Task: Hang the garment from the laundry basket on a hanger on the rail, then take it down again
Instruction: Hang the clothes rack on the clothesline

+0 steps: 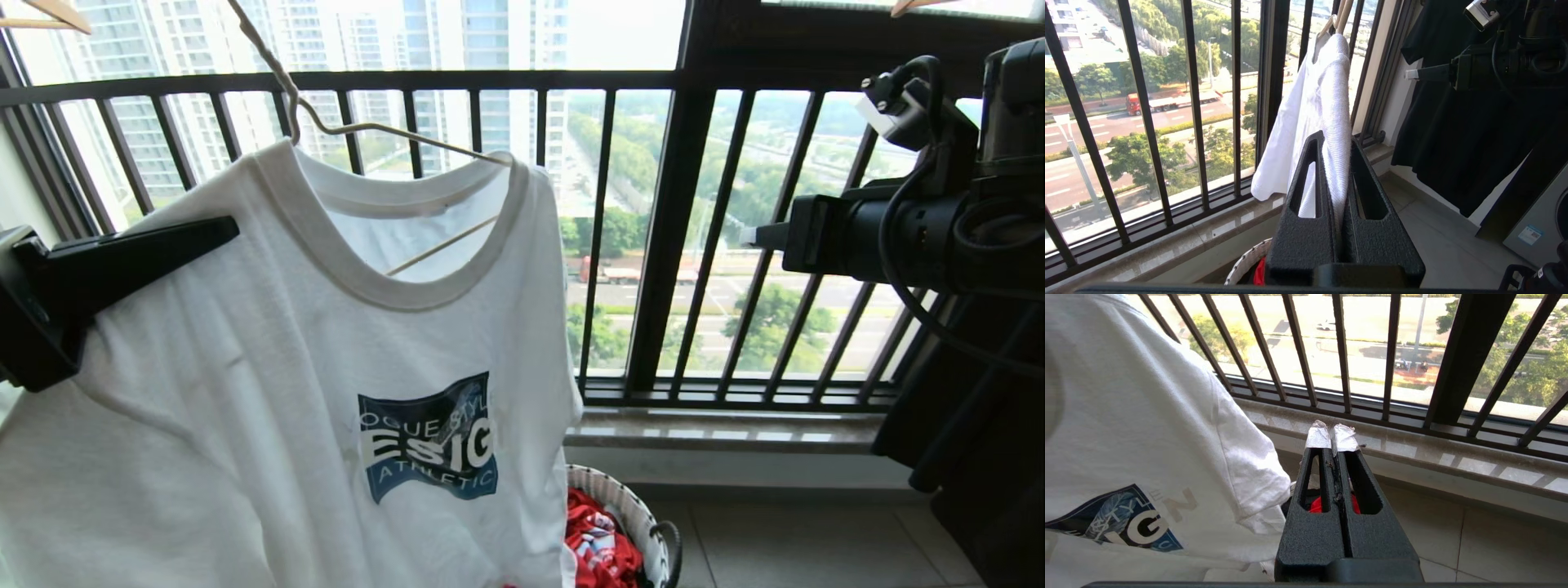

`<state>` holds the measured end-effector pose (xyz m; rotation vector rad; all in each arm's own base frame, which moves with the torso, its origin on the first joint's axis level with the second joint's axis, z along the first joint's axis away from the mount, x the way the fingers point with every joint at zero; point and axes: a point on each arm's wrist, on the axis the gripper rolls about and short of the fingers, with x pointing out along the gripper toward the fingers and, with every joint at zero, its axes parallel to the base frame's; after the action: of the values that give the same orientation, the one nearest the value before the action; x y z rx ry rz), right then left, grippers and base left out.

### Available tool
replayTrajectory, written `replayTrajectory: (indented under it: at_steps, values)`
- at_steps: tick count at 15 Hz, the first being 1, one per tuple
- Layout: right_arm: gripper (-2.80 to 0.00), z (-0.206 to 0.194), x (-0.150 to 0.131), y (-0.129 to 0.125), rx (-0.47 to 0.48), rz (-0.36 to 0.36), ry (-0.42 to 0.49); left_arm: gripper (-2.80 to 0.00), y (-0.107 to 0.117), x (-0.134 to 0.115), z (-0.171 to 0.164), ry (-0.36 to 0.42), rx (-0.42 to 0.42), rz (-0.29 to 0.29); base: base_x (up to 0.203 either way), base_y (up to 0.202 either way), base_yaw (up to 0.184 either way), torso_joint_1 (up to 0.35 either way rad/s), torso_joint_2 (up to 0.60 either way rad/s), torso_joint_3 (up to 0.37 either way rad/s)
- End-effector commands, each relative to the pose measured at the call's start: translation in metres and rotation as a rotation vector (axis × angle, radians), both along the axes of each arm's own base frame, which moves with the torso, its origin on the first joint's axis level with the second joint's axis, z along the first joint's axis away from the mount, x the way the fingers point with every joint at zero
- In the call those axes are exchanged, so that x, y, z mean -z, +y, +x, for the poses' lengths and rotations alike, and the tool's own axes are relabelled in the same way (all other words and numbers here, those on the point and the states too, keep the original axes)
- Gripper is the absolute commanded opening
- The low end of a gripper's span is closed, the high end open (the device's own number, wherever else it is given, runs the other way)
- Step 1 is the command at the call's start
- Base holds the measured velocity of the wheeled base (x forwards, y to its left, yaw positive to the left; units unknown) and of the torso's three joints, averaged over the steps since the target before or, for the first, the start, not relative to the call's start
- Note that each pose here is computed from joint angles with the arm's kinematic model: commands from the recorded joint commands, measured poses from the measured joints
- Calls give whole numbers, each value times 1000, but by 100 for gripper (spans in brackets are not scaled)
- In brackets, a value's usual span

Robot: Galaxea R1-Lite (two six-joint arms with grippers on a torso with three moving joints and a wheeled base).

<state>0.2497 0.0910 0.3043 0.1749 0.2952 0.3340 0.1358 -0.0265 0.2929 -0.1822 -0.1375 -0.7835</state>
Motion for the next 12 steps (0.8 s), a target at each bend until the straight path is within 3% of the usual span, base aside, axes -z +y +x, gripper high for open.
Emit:
replayTrajectory:
  at_steps: [1,12]
  values:
    - [-280,0,0,0,0,1,1,-280,0,0,0,-1,5,0,0,0,0,153,-463,-317]
    - [-280,0,2,1,-4,-3,8,-280,0,0,-6,-8,20,3,0,0,0,192,-497,-303]
